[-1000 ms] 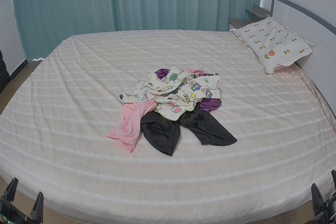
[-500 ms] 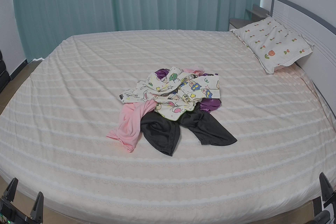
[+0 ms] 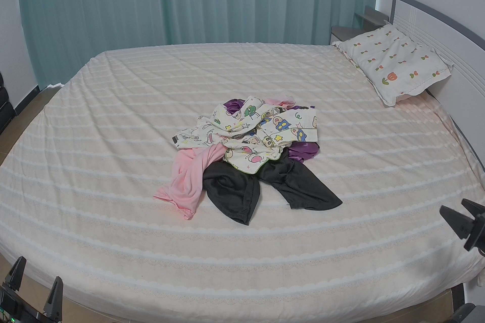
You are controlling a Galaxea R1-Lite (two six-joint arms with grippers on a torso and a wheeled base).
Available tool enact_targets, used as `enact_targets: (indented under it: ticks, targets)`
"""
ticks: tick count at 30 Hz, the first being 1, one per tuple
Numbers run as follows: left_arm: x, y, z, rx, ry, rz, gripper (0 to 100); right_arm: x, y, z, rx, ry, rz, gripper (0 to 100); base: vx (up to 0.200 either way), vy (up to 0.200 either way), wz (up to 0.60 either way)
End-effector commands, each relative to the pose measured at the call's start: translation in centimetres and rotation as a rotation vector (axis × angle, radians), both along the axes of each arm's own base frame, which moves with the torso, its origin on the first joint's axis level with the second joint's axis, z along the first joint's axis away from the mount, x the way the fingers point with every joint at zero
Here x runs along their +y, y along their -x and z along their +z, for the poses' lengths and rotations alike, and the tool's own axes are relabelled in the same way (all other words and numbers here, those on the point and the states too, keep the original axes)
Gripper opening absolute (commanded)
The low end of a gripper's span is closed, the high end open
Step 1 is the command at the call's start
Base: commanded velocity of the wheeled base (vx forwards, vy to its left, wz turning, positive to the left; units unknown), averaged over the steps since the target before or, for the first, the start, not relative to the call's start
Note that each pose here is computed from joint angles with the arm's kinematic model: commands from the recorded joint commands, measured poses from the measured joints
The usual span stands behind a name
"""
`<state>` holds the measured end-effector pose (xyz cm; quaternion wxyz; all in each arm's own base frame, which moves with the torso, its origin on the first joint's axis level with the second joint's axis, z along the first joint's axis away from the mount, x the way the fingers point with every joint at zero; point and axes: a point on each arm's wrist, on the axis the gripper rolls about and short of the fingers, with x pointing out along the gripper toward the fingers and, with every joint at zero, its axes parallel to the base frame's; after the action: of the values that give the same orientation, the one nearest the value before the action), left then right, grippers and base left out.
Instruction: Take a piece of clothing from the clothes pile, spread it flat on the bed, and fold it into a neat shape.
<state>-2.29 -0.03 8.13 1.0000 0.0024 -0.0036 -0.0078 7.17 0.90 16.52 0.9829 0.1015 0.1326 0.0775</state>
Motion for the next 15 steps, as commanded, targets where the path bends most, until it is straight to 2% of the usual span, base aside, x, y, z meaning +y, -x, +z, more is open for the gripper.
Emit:
enact_targets:
  ticks: [1, 9, 11, 12, 13, 15]
  targets:
    - [0.0, 0.0, -0.5, 0.004, 0.000, 0.000, 100, 6.0, -14.5, -3.8, 0.344, -0.221, 0.083, 100, 0.000, 0.000, 0.00]
    - [0.0, 0.0, -0.5, 0.004, 0.000, 0.000, 100, 8.4, -20.4, -7.0, 0.399, -0.279, -0.014, 100, 0.000, 0.000, 0.00]
    - [0.0, 0.0, -0.5, 0.004, 0.000, 0.000, 100, 9.3, -22.1, -8.2, 0.434, -0.337, -0.044, 100, 0.000, 0.000, 0.00]
    - [0.0, 0.0, -0.5, 0.004, 0.000, 0.000, 100, 9.3, -22.1, -8.2, 0.434, -0.337, -0.044, 100, 0.000, 0.000, 0.00]
    - [0.0, 0.0, -0.5, 0.003, 0.000, 0.000, 100, 10.0, -23.0, -8.6, 0.447, -0.381, -0.068, 100, 0.000, 0.000, 0.00]
    - [0.0, 0.0, -0.5, 0.003, 0.000, 0.000, 100, 10.5, -23.6, -9.3, 0.460, -0.402, -0.089, 100, 0.000, 0.000, 0.00]
